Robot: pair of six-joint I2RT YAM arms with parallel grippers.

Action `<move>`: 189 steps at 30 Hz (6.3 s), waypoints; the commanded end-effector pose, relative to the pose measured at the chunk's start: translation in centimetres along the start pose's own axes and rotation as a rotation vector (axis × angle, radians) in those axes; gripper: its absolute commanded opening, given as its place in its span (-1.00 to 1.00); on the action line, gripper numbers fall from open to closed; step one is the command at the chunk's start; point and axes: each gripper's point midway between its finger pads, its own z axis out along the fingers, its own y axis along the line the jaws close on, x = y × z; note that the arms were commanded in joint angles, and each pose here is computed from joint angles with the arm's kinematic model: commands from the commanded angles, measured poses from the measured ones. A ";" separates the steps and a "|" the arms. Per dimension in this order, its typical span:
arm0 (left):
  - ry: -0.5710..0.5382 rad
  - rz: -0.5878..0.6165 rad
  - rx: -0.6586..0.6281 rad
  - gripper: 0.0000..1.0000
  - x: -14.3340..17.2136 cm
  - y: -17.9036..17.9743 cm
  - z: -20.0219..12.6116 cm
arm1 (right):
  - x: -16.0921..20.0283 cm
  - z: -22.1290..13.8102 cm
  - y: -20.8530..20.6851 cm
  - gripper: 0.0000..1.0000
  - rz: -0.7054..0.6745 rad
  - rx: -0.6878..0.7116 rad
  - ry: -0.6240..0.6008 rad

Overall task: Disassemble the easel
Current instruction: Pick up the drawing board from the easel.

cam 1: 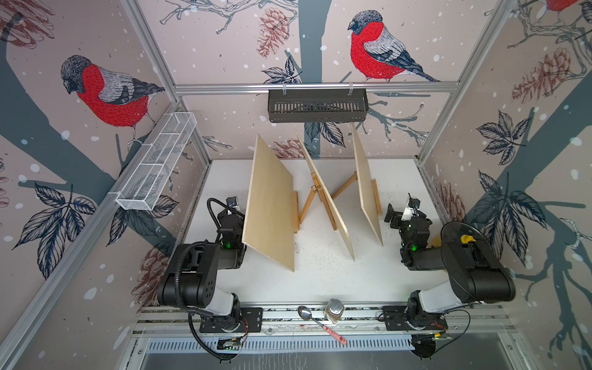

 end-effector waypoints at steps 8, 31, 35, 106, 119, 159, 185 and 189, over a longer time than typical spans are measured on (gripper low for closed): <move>-0.024 -0.001 -0.005 0.98 -0.6 0.1 0.0 | -0.9 0.0 0.0 0.99 -0.002 -0.001 -0.034; -0.025 -0.001 -0.005 0.98 -0.6 0.1 0.0 | -0.9 0.0 0.0 0.99 -0.002 0.000 -0.035; -0.028 -0.002 -0.006 0.98 -0.7 0.1 0.0 | -0.9 0.0 0.0 0.98 -0.002 0.000 -0.034; 0.478 -0.179 0.332 -0.02 -26.0 -8.3 -10.5 | -16.5 -3.9 10.2 0.86 0.067 -0.382 0.220; 0.676 -0.096 0.248 -0.21 -21.1 -8.8 -8.2 | -17.2 -4.1 10.3 0.85 0.066 -0.388 0.210; 0.894 -0.066 0.259 -1.00 -16.5 -11.0 -5.4 | -16.5 -3.9 10.3 0.87 0.060 -0.389 0.210; 0.552 -0.176 0.685 -1.00 -26.9 -15.9 -12.1 | -17.0 -4.6 10.7 0.84 0.063 -0.404 0.187; 0.513 -0.181 0.712 -1.00 -28.3 -15.8 -13.7 | -17.1 -4.8 10.8 0.84 0.065 -0.406 0.181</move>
